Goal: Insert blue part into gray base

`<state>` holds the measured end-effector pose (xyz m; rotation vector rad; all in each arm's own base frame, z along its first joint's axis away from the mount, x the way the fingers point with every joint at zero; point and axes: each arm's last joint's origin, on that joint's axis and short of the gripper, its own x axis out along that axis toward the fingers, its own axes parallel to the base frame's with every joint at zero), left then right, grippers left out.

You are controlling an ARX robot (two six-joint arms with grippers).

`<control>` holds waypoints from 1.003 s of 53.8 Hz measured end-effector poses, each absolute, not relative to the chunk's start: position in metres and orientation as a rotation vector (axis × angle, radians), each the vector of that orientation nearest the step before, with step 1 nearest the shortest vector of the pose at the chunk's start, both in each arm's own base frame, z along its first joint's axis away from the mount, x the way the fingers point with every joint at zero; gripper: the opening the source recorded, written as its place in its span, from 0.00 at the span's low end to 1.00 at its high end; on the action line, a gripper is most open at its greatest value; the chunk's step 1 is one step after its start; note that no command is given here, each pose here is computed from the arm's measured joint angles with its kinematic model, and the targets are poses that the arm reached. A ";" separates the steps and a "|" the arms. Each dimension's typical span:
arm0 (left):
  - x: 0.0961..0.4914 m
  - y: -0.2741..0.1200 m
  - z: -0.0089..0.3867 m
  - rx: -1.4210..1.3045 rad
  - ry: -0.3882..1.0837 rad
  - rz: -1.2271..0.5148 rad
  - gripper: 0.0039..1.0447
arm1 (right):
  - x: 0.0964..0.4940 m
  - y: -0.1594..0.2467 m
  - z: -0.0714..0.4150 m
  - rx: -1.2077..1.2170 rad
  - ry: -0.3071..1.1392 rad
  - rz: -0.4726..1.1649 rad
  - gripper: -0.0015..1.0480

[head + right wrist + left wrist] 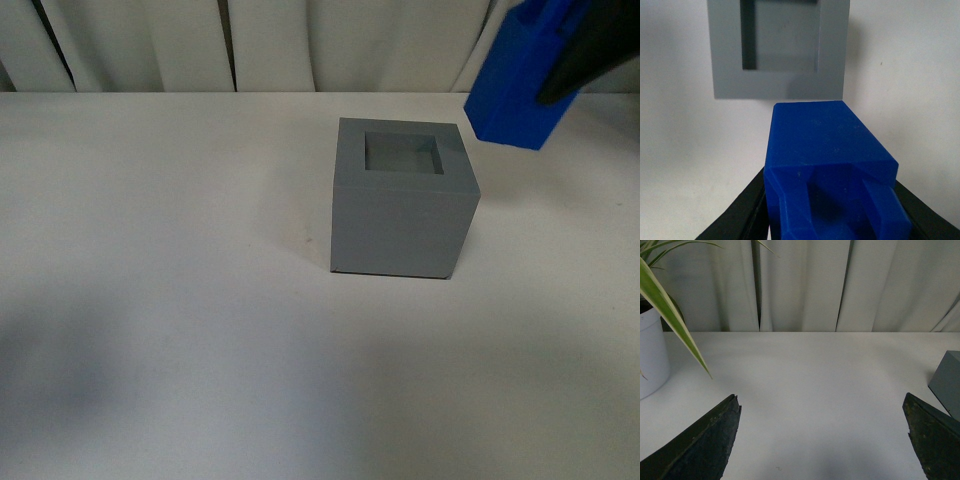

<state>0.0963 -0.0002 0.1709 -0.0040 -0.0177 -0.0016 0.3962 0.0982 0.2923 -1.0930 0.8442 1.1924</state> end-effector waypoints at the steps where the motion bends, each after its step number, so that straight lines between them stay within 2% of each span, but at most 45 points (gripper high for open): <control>1: 0.096 0.000 0.171 -0.004 -0.018 -0.002 0.94 | 0.396 0.100 0.294 -1.093 0.841 1.194 0.46; 19: 0.096 0.000 0.171 -0.004 -0.018 -0.001 0.94 | 0.383 0.144 0.303 -1.123 0.793 1.229 0.46; 54: 0.096 0.000 0.171 -0.004 -0.018 -0.002 0.94 | 0.379 0.165 0.277 -1.124 0.839 1.210 0.46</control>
